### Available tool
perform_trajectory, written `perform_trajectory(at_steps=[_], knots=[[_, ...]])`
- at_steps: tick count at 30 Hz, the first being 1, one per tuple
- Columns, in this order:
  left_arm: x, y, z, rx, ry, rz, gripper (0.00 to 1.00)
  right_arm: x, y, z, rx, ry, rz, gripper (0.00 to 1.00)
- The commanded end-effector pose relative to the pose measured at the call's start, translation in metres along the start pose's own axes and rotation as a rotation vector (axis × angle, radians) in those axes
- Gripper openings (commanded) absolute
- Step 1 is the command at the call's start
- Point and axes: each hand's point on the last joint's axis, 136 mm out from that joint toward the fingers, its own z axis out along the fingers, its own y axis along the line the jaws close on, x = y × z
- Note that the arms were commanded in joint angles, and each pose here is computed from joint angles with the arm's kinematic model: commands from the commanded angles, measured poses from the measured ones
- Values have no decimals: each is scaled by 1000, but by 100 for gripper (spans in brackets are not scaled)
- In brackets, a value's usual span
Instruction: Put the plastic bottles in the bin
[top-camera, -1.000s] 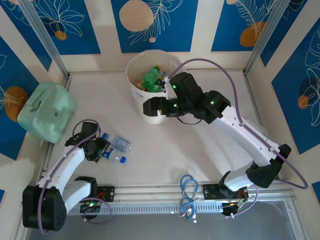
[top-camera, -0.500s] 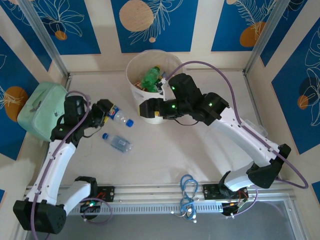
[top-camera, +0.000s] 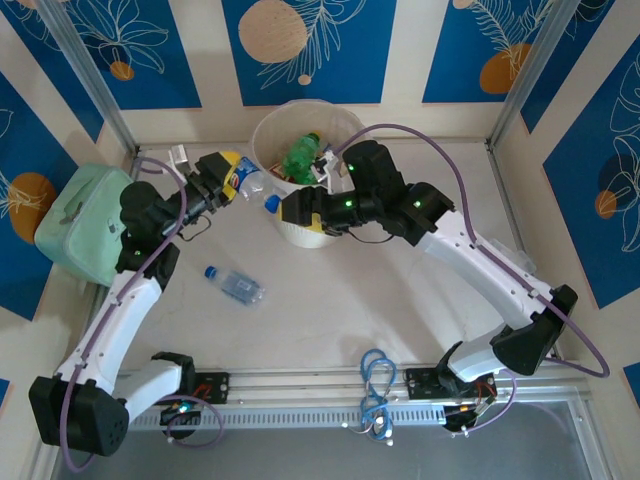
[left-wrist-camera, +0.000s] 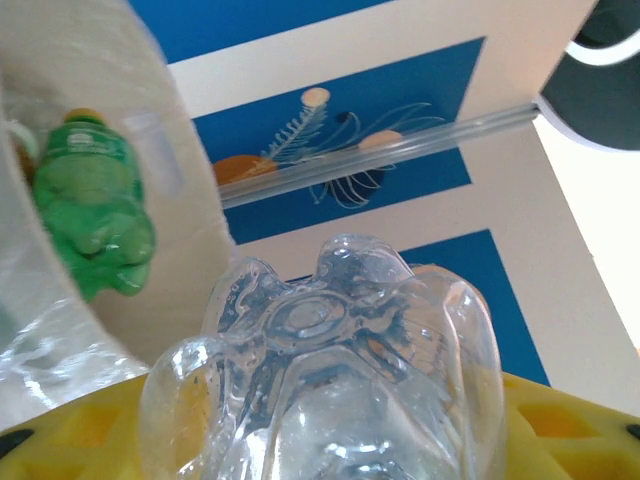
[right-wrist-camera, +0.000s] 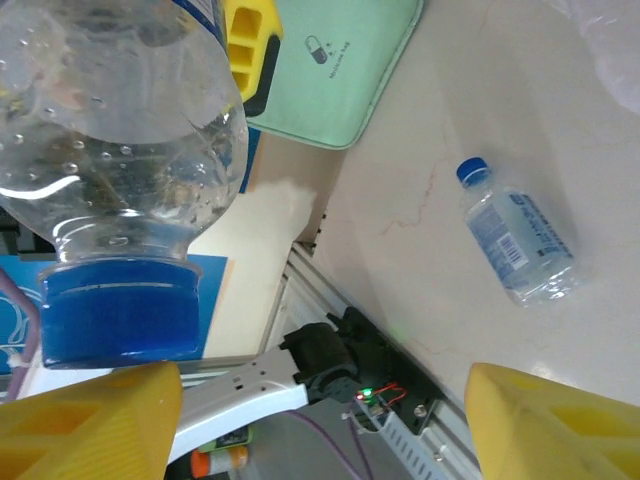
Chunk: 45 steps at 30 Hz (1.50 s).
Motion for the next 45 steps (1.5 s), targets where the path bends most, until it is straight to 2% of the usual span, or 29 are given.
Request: perform_trajectory(at_steps=[1, 8, 16, 32, 41, 45], knots=[[9, -19, 2, 99, 46, 22, 46, -1, 21, -15, -81, -17, -20, 72], [10, -10, 3, 82, 46, 11, 42, -7, 40, -23, -161, -41, -52, 70], [11, -10, 3, 107, 48, -3, 39, -11, 41, -29, -194, -65, -38, 70], [16, -12, 6, 130, 69, -9, 37, -16, 50, -9, -209, -32, -50, 61], [19, -10, 7, 128, 78, -8, 36, -15, 53, -4, -208, -25, -56, 50], [19, -6, 8, 115, 76, -9, 36, -16, 53, -6, -205, -31, -59, 39]])
